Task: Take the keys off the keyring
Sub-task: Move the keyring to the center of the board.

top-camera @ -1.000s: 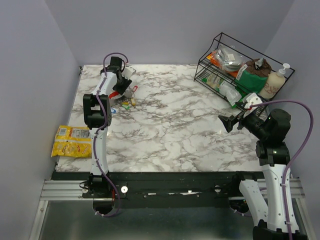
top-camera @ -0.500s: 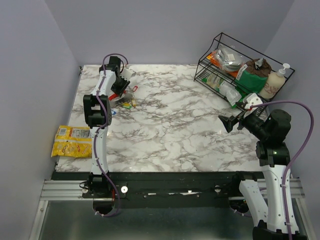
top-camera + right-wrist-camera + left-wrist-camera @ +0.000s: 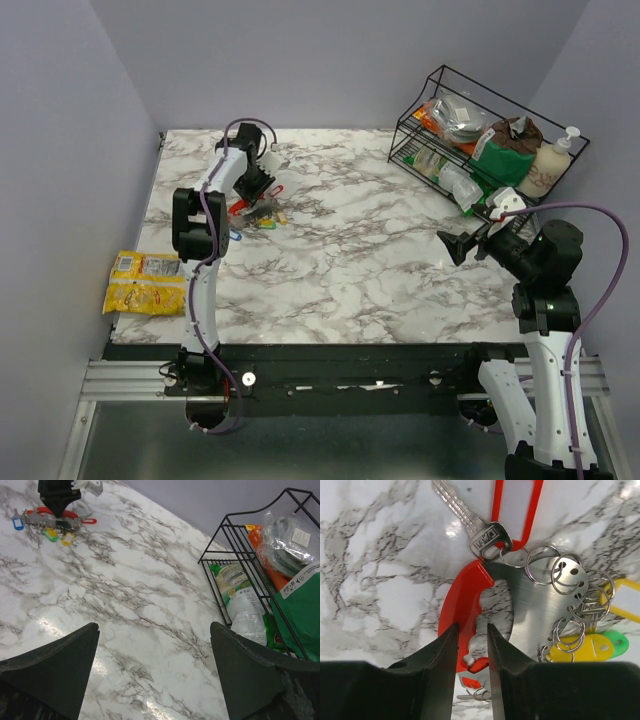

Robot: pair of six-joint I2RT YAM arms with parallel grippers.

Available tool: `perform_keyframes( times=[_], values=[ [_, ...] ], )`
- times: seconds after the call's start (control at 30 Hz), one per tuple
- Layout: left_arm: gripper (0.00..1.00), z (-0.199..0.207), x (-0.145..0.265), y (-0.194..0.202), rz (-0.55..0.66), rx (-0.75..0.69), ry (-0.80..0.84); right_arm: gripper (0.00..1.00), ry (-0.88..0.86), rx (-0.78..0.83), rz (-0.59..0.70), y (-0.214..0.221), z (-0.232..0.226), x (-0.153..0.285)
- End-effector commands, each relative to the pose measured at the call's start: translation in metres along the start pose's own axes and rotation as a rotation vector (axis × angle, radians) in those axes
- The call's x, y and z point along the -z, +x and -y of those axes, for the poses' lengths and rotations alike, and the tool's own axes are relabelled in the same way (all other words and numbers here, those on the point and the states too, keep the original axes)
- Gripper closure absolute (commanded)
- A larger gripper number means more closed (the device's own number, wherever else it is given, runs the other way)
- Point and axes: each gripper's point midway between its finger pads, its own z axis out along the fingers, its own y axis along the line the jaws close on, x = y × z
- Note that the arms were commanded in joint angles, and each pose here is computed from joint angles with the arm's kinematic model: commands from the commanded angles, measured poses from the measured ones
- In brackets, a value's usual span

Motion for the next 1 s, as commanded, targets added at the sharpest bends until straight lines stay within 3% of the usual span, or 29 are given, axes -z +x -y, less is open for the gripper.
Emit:
perform_keyframes(
  times=[0.0, 0.1, 0.13, 0.23, 0.43, 0.73, 0.97],
  values=[
    [0.62, 0.067, -0.023, 0.04, -0.168, -0.034, 0.202, 0.0, -0.005, 0.0, 0.014, -0.004, -0.003, 0.001],
    [0.57, 0.081, -0.018, 0.03, -0.146, -0.069, 0.203, 0.0, -0.002, 0.0, 0.013, -0.004, -0.002, 0.001],
    [0.47, 0.082, -0.015, 0.027, -0.133, -0.07, 0.199, 0.0, -0.003, -0.001, 0.012, -0.003, -0.003, 0.001],
    [0.31, 0.079, 0.001, 0.008, -0.063, -0.071, 0.17, 0.0, -0.003, 0.001, 0.012, -0.003, -0.003, 0.001],
    [0.2, 0.092, 0.035, -0.009, 0.04, -0.084, 0.217, 0.0, -0.007, 0.004, 0.012, -0.003, -0.003, 0.001],
    [0.2, 0.146, 0.037, -0.006, 0.063, -0.207, 0.276, 0.0, -0.013, 0.007, 0.011, -0.002, -0.004, 0.001],
    [0.22, 0.153, 0.051, -0.035, 0.154, -0.169, 0.265, 0.0, -0.009, 0.01, 0.008, -0.001, -0.003, 0.0]
  ],
)
